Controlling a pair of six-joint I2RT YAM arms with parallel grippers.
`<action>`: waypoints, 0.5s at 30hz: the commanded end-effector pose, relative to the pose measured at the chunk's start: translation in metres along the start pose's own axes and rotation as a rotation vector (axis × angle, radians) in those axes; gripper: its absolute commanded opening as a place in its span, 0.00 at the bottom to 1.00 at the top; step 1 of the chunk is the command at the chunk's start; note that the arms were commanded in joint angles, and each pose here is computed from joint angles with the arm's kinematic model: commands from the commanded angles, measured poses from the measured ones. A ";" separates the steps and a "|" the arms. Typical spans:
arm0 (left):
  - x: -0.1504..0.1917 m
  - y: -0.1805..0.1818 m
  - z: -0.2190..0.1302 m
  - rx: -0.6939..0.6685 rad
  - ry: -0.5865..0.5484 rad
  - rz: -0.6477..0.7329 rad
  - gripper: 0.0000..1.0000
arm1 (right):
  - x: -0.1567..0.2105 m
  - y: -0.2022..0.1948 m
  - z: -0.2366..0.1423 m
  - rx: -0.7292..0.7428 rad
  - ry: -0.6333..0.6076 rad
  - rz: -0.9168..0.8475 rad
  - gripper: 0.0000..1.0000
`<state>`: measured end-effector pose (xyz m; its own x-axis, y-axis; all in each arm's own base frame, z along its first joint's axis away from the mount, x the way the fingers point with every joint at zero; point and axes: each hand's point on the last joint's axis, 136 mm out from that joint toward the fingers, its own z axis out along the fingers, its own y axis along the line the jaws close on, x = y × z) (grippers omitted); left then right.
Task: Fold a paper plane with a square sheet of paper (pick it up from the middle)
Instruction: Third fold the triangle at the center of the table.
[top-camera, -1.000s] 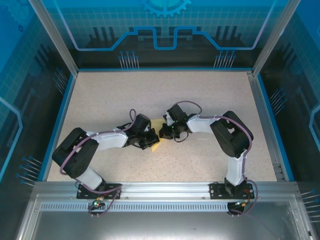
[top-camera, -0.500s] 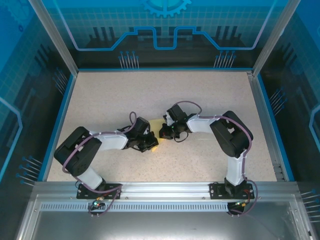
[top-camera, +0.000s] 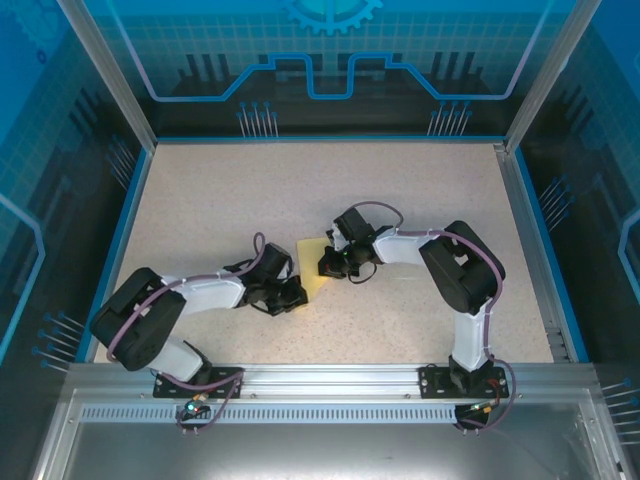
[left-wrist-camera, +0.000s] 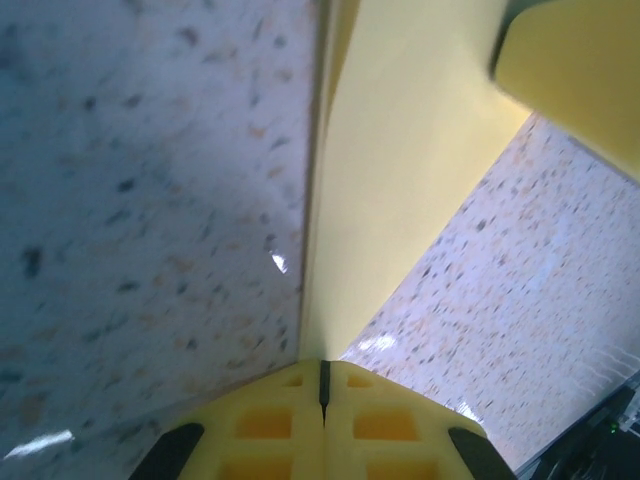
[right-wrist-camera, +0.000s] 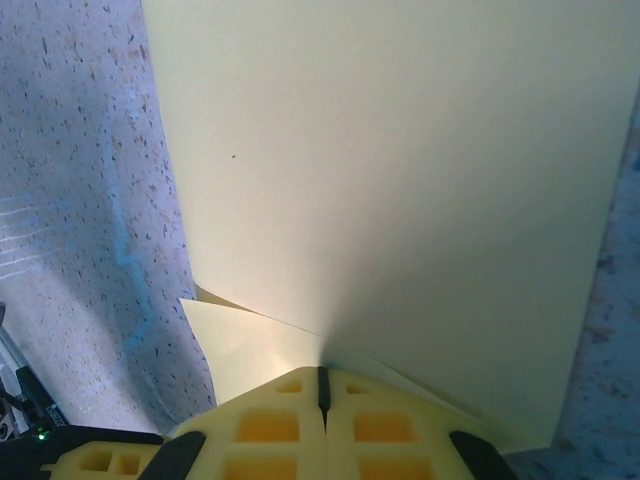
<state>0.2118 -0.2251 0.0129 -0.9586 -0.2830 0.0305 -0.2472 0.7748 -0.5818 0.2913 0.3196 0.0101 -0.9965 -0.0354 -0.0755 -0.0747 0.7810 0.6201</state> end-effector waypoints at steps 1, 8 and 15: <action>0.031 0.036 -0.008 -0.130 0.098 -0.020 0.00 | 0.023 -0.048 0.014 0.157 0.074 0.090 0.00; 0.003 -0.006 -0.039 -0.064 -0.045 0.059 0.00 | 0.000 -0.001 -0.007 0.022 0.006 0.011 0.00; -0.026 -0.023 -0.067 -0.066 -0.227 0.077 0.11 | -0.040 0.034 -0.049 0.071 -0.137 -0.142 0.00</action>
<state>0.2281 -0.2111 0.0774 -0.9386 -0.3134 -0.1442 -0.1751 0.7928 -0.5837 0.3065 0.3192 0.0438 -0.9857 -0.0459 -0.1620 -0.1340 0.7963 0.5898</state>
